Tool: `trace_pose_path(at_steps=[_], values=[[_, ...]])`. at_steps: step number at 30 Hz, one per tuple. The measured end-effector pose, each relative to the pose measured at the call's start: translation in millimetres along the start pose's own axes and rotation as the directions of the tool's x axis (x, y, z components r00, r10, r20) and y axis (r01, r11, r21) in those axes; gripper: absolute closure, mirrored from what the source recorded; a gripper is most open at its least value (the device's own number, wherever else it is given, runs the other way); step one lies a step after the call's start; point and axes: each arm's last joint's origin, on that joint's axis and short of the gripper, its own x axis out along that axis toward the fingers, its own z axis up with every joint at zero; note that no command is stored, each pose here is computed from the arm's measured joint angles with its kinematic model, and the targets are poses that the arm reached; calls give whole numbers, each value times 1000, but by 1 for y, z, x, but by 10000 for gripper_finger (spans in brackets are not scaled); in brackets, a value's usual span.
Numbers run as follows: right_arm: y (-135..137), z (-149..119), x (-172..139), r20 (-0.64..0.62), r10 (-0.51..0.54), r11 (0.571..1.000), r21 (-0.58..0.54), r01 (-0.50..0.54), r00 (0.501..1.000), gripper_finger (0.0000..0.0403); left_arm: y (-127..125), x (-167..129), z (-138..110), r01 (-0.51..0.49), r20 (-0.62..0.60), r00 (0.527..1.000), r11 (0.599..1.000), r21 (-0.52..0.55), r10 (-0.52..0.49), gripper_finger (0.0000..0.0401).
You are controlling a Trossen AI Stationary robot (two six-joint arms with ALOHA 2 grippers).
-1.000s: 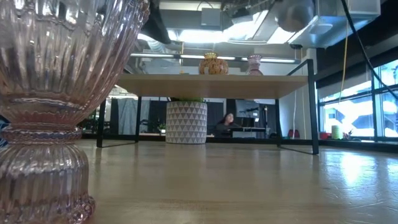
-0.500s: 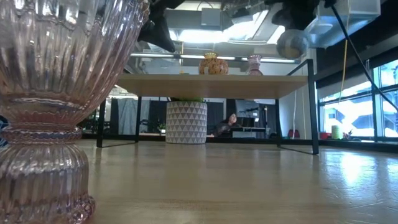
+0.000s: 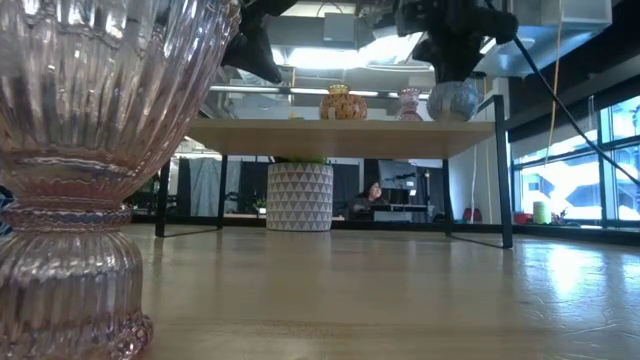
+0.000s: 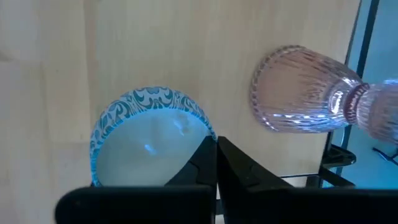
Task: Pick & Place candle stick holders
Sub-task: Put the right blue candle on the shelf aligned with the violet candle holder
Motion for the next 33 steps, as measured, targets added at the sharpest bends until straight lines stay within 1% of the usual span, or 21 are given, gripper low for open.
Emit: trace_pose_path(at_steps=[9, 14, 17, 23, 33], values=[[-1, 3, 0, 33, -7, 1000, -1, 7, 999, 403, 0, 0, 0, -7, 13, 1000, 1000, 23, 7, 398], [-1, 7, 0, 67, -13, 1000, -22, 15, 998, 403, 0, 0, 0, -7, 13, 1000, 1000, 24, 7, 399], [-1, 8, 2, 62, -12, 1000, -27, 13, 998, 403, 0, 0, 0, -7, 13, 1000, 1000, 24, 7, 398], [1, 12, 7, 58, 23, 999, -34, -21, 998, 403, 0, 0, 0, -7, 12, 1000, 1000, 23, 7, 398], [1, 12, 7, 68, 17, 999, -40, -15, 998, 403, 0, 0, 0, 1, -3, 1000, 1000, 21, -1, 398]])
